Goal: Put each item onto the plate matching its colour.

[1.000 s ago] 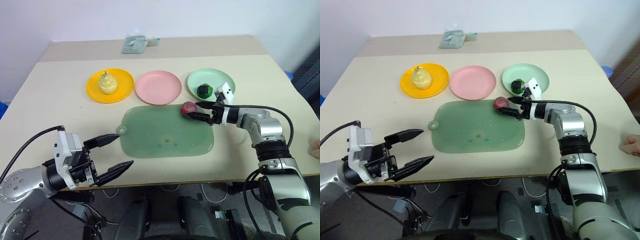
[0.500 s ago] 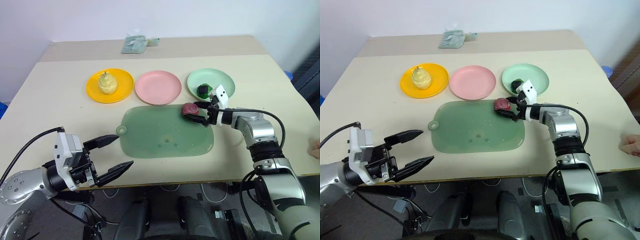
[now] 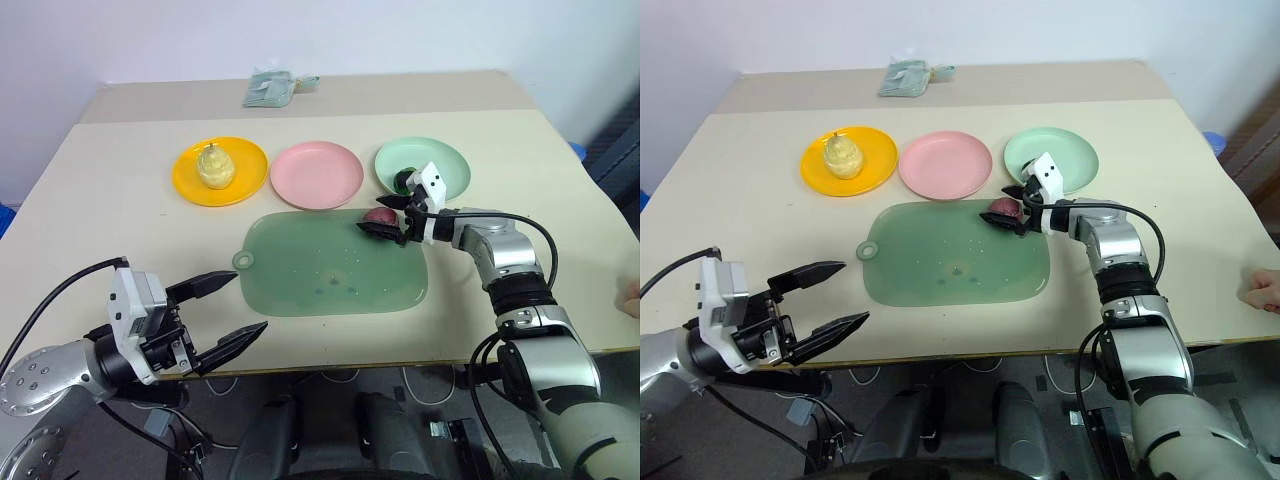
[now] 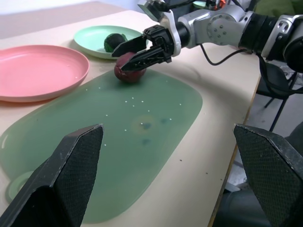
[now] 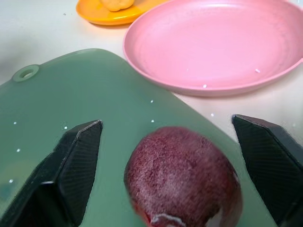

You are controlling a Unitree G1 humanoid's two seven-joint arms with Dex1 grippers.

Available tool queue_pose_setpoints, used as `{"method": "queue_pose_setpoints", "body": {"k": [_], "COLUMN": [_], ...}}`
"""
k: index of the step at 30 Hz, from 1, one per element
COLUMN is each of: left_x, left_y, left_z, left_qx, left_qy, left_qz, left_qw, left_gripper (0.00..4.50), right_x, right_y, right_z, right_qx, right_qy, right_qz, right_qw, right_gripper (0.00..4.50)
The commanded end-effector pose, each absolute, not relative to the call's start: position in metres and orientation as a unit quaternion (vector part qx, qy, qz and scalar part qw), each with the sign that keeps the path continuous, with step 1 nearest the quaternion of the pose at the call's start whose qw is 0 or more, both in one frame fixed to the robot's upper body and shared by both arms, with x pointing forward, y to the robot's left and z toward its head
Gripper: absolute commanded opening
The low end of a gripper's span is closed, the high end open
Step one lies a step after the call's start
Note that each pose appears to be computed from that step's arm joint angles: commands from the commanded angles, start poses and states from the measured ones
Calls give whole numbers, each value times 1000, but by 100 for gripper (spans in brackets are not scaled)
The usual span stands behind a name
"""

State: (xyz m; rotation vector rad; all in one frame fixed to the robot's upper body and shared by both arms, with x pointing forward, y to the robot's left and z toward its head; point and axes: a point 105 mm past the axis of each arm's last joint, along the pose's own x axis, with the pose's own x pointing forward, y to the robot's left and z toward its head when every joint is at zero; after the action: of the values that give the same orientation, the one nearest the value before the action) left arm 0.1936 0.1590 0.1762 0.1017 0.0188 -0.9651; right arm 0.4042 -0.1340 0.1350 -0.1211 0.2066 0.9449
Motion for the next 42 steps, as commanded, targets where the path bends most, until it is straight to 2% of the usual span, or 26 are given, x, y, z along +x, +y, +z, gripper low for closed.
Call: {"method": "queue_pose_setpoints", "body": {"k": [1,2,10,13,18,21,24,30,31,34,35,42], "left_x": [189,189,189,189,191,196,203,217,220,229,231,235], "left_y": [155,155,155,154,155,159,164,177,179,185,185,185], "left_z": [185,185,184,185,185,183,186,194,195,203,206,203], "left_qx": [60,60,60,58,56,51,57,75,82,108,116,129], "left_qy": [-11,-11,-11,-13,-14,-10,-21,-44,-45,-70,-81,-94], "left_qz": [-466,-465,-461,-460,-452,-420,-379,-290,-277,-238,-234,-225], "left_qw": [883,883,885,886,890,906,923,953,956,963,962,961], "left_gripper": [450,450,450,450,450,450,450,450,450,450,450,450], "right_x": [407,406,406,410,425,442,455,462,462,463,462,457], "right_y": [-130,-129,-123,-116,-94,-79,-70,-43,-40,-36,-36,-54], "right_z": [148,147,149,163,203,220,223,222,222,224,226,239], "right_qx": [-65,-65,-72,-70,-54,-58,-50,-37,-39,-53,-55,-65], "right_qy": [75,75,66,42,-19,-55,-69,-68,-68,-77,-83,-124], "right_qz": [460,462,469,472,465,430,389,362,360,349,348,375], "right_qw": [882,881,878,878,883,899,917,929,930,933,932,916], "right_gripper": [263,218,218,218,218,218,218,218,291,424,445,445]}}
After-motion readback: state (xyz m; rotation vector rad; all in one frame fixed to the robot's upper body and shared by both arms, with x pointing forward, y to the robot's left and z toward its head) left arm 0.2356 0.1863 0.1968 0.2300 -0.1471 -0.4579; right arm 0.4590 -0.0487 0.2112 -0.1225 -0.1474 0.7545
